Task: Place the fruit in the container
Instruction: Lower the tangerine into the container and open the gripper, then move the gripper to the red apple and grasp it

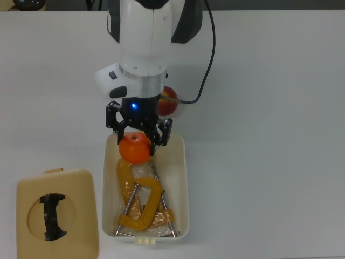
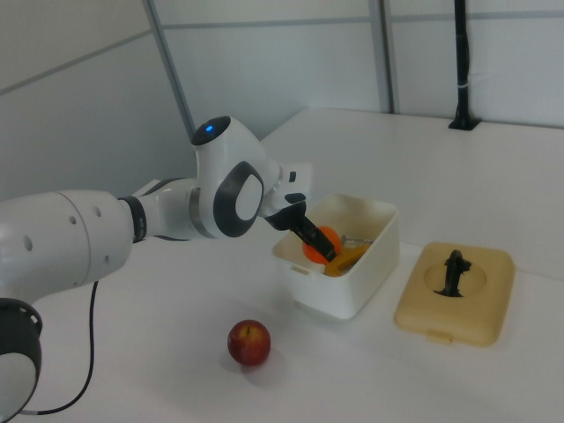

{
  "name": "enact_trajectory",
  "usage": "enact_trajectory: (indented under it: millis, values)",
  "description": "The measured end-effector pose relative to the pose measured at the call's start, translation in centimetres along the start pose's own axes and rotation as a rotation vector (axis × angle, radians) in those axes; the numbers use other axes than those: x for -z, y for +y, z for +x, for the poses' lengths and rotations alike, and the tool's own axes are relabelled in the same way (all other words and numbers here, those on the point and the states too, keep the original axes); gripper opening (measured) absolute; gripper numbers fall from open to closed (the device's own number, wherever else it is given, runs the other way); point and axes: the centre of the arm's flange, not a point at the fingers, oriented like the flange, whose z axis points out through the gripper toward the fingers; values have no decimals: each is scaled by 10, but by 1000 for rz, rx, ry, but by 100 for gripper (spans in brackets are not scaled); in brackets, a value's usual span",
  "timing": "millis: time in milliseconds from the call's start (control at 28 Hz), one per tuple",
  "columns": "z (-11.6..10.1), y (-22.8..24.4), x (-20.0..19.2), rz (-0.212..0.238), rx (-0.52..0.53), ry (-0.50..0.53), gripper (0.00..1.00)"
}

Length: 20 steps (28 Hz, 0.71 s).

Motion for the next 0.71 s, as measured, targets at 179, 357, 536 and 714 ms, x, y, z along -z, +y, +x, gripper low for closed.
enact_trajectory:
  millis: [179, 357, 536, 714]
  values:
    - [9, -1, 6, 5, -7, 20, 100]
    - [12, 1, 19, -4, -5, 18, 100]
    - [-2, 5, 33, -44, 96, -128, 100]
    - [-22, 7, 54, -20, 207, -275, 100]
